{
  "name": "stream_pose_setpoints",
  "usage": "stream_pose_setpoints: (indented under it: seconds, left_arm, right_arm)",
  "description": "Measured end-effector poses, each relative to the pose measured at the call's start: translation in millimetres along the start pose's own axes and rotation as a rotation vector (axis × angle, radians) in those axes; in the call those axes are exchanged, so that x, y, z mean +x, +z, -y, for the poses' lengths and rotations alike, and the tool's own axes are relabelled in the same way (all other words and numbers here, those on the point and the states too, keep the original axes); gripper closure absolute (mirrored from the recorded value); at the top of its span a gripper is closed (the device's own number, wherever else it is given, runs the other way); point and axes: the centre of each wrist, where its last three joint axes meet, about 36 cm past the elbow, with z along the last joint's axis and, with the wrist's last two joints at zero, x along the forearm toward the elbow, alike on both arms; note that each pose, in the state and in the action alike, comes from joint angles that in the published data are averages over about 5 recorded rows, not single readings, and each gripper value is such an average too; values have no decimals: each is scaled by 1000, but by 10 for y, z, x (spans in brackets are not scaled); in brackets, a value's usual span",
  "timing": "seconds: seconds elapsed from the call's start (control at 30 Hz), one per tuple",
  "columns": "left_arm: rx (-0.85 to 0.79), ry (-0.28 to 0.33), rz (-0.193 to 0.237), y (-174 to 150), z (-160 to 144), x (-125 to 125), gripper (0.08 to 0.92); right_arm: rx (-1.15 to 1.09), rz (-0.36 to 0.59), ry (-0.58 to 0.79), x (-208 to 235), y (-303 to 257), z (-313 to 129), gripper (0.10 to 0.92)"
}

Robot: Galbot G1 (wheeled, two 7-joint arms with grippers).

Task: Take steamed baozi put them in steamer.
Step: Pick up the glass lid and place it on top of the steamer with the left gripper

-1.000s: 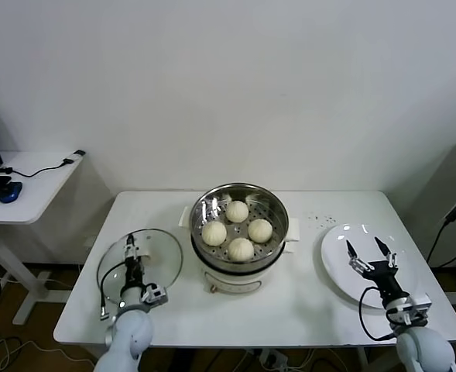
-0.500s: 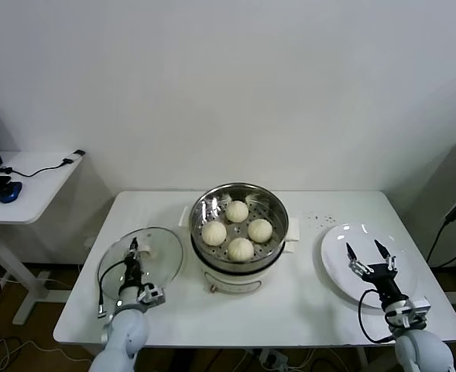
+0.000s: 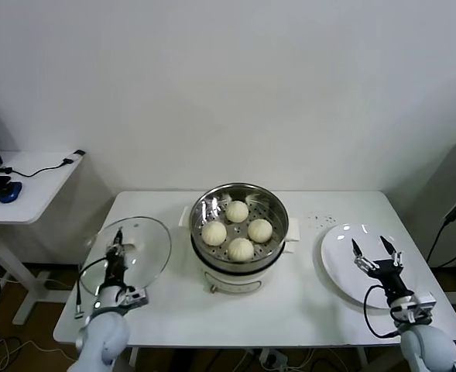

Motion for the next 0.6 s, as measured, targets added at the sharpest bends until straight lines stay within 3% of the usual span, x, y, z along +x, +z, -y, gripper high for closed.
stream_pose_setpoints:
  seconds: [0.3,0.6]
  left_arm:
    - [-34,-80,27,246,-652,391,853]
    - [-54,-153,65,157,-1238,598,853]
  right_arm:
    - [18,-11,-8,-95,14,74,200]
    - [49,-33,-16,-263,-7,116,200]
